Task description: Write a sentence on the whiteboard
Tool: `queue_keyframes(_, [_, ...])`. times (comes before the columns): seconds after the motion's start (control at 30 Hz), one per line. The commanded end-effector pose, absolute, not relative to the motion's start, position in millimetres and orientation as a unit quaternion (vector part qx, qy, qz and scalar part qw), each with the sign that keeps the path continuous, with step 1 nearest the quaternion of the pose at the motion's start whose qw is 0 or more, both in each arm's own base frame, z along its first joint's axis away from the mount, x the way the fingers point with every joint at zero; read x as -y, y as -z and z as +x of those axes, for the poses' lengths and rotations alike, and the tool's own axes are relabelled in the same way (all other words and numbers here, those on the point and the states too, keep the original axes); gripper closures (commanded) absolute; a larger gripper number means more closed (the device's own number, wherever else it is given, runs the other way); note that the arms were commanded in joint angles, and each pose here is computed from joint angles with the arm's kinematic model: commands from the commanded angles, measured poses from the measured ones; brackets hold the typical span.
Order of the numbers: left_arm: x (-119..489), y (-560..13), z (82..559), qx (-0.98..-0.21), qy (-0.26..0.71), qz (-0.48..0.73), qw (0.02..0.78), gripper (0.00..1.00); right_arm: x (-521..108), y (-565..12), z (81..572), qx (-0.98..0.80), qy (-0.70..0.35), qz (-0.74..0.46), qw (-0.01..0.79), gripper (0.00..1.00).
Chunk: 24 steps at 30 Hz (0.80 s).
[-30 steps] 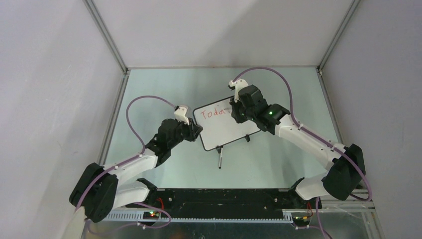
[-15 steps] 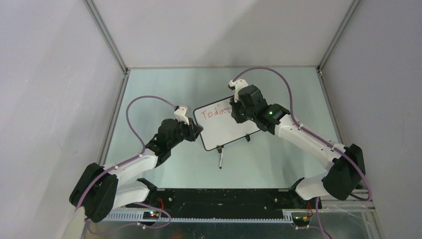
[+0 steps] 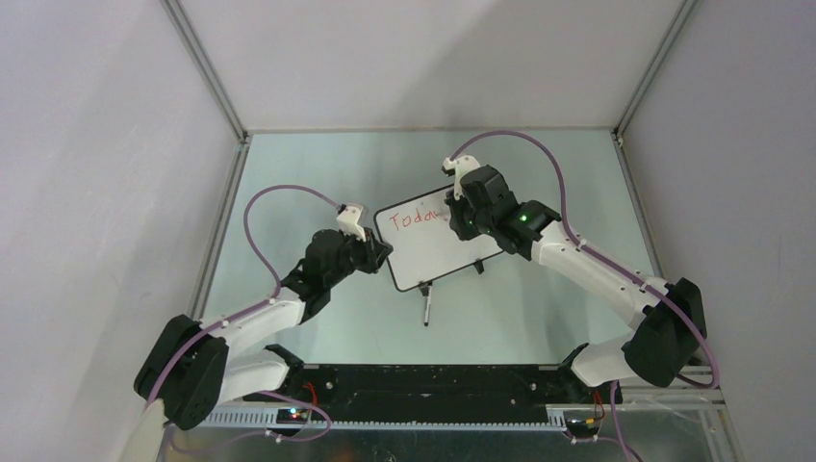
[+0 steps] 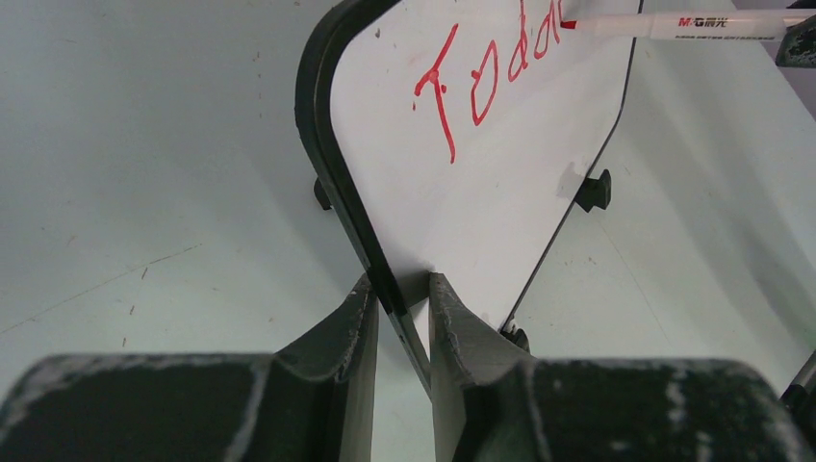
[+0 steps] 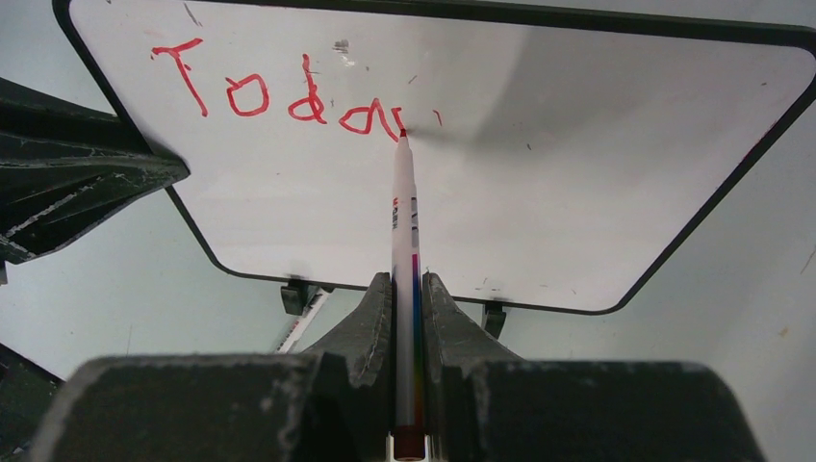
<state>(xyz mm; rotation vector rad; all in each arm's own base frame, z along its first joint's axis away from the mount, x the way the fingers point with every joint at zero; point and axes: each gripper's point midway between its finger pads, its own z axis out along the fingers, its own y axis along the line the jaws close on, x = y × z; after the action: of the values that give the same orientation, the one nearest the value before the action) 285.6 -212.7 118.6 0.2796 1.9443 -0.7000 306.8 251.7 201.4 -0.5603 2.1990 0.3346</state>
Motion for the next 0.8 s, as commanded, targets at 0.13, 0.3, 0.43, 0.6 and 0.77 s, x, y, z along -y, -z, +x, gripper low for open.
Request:
queue_keyframes(0.13, [215.0, -138.5, 292.1, -0.785, 0.292, 0.126, 0.531, 0.83, -249.0, -220.8, 315.7, -0.866, -0.126, -0.211, 0.435, 1.0])
queue_keyframes(0.3, [213.8, -138.3, 292.1, -0.786, 0.289, 0.127, 0.532, 0.83, -250.6, -224.7, 320.8, -0.862, -0.131, -0.207, 0.443, 1.0])
queue_keyframes(0.43, [213.1, -139.2, 291.8, -0.784, 0.288, 0.127, 0.535, 0.83, -251.4, -228.0, 324.0, -0.862, -0.131, -0.204, 0.445, 1.0])
queue_keyframes(0.6, [213.7, -139.7, 291.4, -0.783, 0.29, 0.129, 0.535, 0.83, -253.5, -234.7, 327.5, -0.859, -0.132, -0.203, 0.451, 1.0])
queue_keyframes(0.77, [213.2, -139.7, 291.4, -0.783, 0.289, 0.129, 0.535, 0.82, -254.9, -233.1, 328.7, -0.861, -0.13, -0.205, 0.447, 1.0])
